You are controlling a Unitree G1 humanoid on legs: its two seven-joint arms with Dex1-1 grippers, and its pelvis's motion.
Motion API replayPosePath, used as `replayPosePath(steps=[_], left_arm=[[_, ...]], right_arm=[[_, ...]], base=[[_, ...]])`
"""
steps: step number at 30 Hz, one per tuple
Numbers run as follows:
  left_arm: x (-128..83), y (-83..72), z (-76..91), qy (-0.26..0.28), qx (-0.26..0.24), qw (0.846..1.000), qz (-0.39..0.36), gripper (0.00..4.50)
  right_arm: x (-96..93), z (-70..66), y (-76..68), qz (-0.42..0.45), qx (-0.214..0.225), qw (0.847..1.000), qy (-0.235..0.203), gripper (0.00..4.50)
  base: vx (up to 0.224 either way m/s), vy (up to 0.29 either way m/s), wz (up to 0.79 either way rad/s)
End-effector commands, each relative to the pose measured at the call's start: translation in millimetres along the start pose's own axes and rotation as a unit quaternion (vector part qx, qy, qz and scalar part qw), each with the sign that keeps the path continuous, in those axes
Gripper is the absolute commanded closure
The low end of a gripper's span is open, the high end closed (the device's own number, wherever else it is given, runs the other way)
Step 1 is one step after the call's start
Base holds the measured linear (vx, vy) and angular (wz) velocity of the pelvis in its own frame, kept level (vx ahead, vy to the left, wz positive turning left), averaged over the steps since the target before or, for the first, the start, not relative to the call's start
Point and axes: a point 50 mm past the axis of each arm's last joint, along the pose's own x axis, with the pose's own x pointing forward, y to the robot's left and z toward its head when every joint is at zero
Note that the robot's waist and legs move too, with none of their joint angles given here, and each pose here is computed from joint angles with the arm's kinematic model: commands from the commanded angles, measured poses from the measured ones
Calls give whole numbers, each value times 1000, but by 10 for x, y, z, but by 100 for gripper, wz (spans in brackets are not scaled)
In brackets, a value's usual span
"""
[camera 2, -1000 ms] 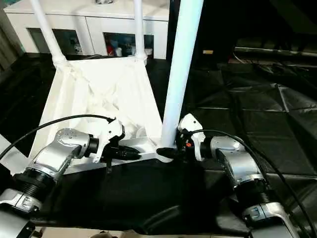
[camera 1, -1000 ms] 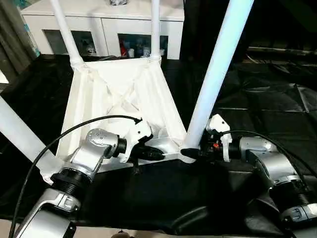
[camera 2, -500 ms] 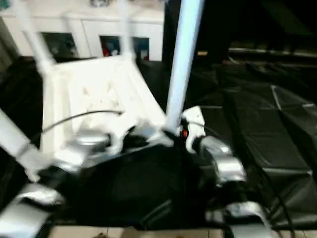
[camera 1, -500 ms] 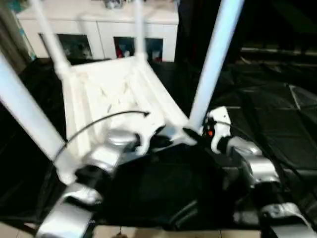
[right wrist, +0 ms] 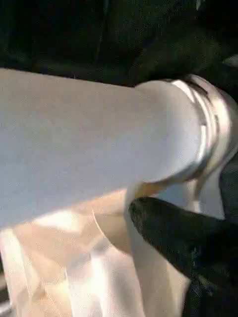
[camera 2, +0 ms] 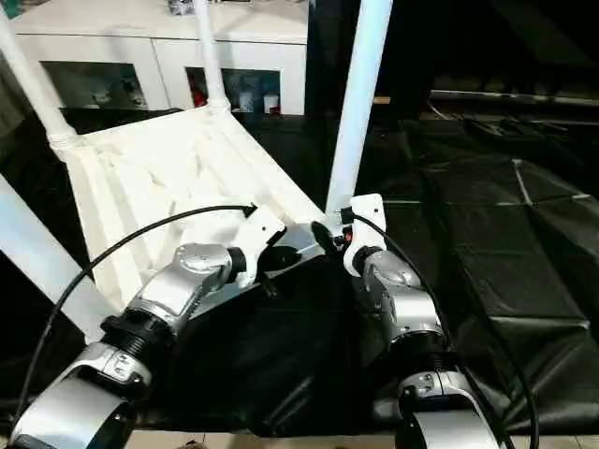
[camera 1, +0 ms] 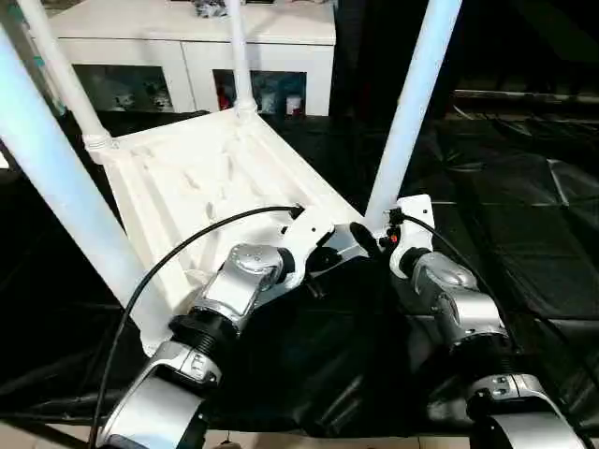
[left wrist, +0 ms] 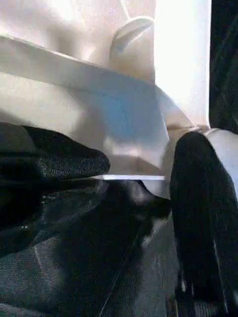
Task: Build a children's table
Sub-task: Rotate leg to tighten
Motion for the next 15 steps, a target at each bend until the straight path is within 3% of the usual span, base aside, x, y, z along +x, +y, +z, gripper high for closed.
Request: replayPosePath(steps=[1, 6, 11, 15], left_arm=[[-71, -1, 18, -11, 23, 999, -34, 450], [-321, 20, -20, -29, 56, 991, -120, 450], [-462, -25, -32, -29, 57, 980, -187, 450], [-481, -33, -27, -34, 55, 978, -199, 450]], right_arm=[[-12, 71, 195, 121, -38, 992, 5, 58], [-257, 104, 51, 204, -106, 972, 40, 58], [-431, 84, 17, 268, -135, 951, 78, 58], [-466, 60, 19, 285, -148, 943, 93, 58]], base=[[0, 0, 0], [0, 0, 0], [0, 0, 0], [0, 0, 0]])
